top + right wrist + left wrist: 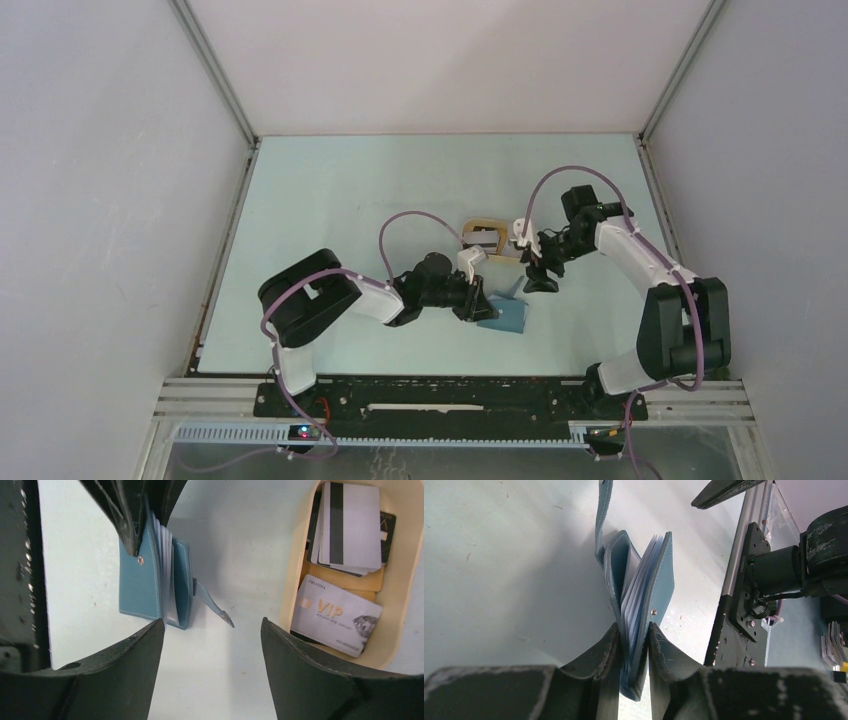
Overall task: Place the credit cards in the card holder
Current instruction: Reset both arms
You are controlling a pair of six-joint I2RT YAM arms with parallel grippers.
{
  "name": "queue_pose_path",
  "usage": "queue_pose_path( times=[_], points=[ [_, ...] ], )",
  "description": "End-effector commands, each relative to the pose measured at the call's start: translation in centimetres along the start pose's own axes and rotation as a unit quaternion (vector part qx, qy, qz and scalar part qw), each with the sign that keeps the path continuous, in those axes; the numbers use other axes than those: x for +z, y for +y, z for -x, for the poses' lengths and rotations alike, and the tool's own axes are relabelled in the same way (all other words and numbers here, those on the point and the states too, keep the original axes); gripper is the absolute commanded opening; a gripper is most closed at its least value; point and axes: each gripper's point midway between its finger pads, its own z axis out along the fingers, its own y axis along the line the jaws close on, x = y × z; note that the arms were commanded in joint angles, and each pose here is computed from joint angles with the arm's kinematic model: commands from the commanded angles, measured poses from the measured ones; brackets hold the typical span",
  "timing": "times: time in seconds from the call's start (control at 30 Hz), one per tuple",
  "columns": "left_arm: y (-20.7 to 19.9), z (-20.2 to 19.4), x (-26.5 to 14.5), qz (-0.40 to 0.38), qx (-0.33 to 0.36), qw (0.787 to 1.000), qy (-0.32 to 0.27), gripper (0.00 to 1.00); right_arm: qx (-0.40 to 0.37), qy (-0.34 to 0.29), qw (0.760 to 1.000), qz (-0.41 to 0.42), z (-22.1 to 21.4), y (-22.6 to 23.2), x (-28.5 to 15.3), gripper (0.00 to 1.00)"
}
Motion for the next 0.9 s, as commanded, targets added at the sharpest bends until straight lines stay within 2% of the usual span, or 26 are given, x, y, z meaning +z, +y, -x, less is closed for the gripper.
queue_pose_path(
  times=[0.0,0.13,0.27,0.67,0.87],
  points=[
    [-0.2,-0.4,0.4,-0.005,0.014,1.0,0.016,0.16,-0.143,0.016,0.99,0.006,0.1,-0.8,-0.8,0.8],
    [-0.2,-0.3,0.4,-0.004,0.014,1.0,0.015,0.16,-0.149,0.032,0.988,0.017,-0.6,-1.8,-0.2,0.79],
    [-0.2,-0.3,0.4,-0.003,0.013,1.0,0.014,0.16,-0.138,0.045,0.989,0.034,-1.5,-2.1,0.5,0.74],
    [-0.1,-0.3,0.4,-0.004,0.012,1.0,0.015,0.16,-0.129,0.068,0.987,0.069,-2.0,-1.8,1.6,0.45],
    [-0.1,-0.3,0.4,-0.004,0.011,1.0,0.014,0.16,-0.131,0.067,0.986,0.078,-2.0,-1.5,1.5,0.39]
  ],
)
